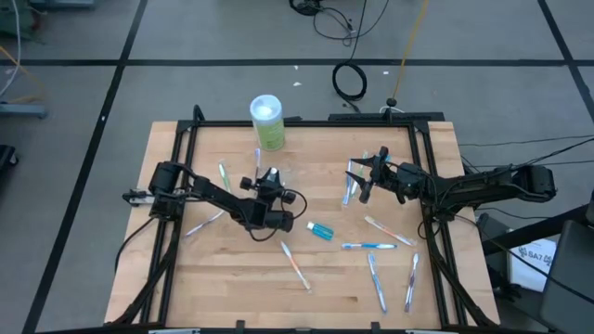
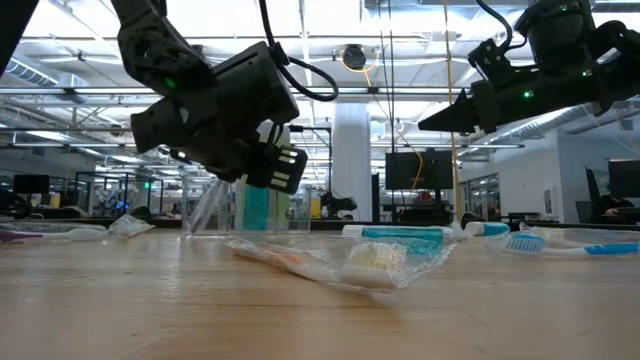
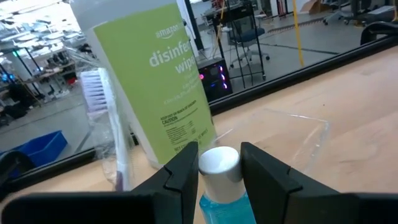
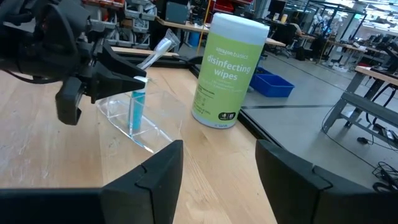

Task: Pick & Place toothbrushing station
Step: Put the bottom blue mouthwash into the transparent organizer

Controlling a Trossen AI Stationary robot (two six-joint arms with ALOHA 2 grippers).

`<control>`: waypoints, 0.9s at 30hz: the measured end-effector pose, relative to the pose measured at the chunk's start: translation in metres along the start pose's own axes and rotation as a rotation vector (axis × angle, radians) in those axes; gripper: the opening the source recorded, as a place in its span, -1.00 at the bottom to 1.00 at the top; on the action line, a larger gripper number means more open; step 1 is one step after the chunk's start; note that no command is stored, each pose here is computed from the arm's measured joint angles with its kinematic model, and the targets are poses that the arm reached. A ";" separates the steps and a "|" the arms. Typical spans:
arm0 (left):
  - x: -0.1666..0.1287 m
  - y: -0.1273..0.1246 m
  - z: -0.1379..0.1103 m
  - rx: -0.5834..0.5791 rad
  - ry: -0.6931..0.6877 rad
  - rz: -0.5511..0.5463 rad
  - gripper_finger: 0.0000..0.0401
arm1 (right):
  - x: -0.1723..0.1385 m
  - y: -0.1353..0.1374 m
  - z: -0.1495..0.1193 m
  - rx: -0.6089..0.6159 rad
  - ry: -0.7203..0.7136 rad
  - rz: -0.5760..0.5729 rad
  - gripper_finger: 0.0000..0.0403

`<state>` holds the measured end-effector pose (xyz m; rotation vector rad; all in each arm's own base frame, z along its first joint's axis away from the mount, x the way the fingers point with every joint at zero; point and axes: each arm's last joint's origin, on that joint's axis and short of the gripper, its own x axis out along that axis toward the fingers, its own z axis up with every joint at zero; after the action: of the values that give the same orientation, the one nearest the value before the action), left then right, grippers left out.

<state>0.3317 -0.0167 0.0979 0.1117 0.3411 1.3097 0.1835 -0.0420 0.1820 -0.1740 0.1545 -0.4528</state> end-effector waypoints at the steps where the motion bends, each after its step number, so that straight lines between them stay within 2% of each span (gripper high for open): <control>1: 0.001 0.000 0.000 -0.004 0.003 0.001 -0.43 | 0.000 0.000 0.000 0.000 0.000 0.000 -0.02; 12: 0.004 0.000 0.000 0.001 0.029 -0.009 -0.41 | 0.000 0.000 0.000 -0.001 0.000 0.000 -0.02; 17: 0.004 -0.005 0.006 0.009 0.045 -0.031 -0.19 | 0.000 0.000 0.000 -0.001 0.000 0.000 -0.02; 22: 0.004 -0.013 0.016 0.092 0.059 -0.062 0.05 | 0.000 0.000 0.000 -0.001 0.000 0.000 -0.02; 27: 0.007 -0.017 0.023 0.096 0.064 -0.064 0.19 | 0.000 0.000 0.000 -0.001 0.000 0.000 -0.03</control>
<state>0.3556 -0.0117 0.1139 0.1394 0.4592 1.2357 0.1835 -0.0419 0.1820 -0.1751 0.1544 -0.4527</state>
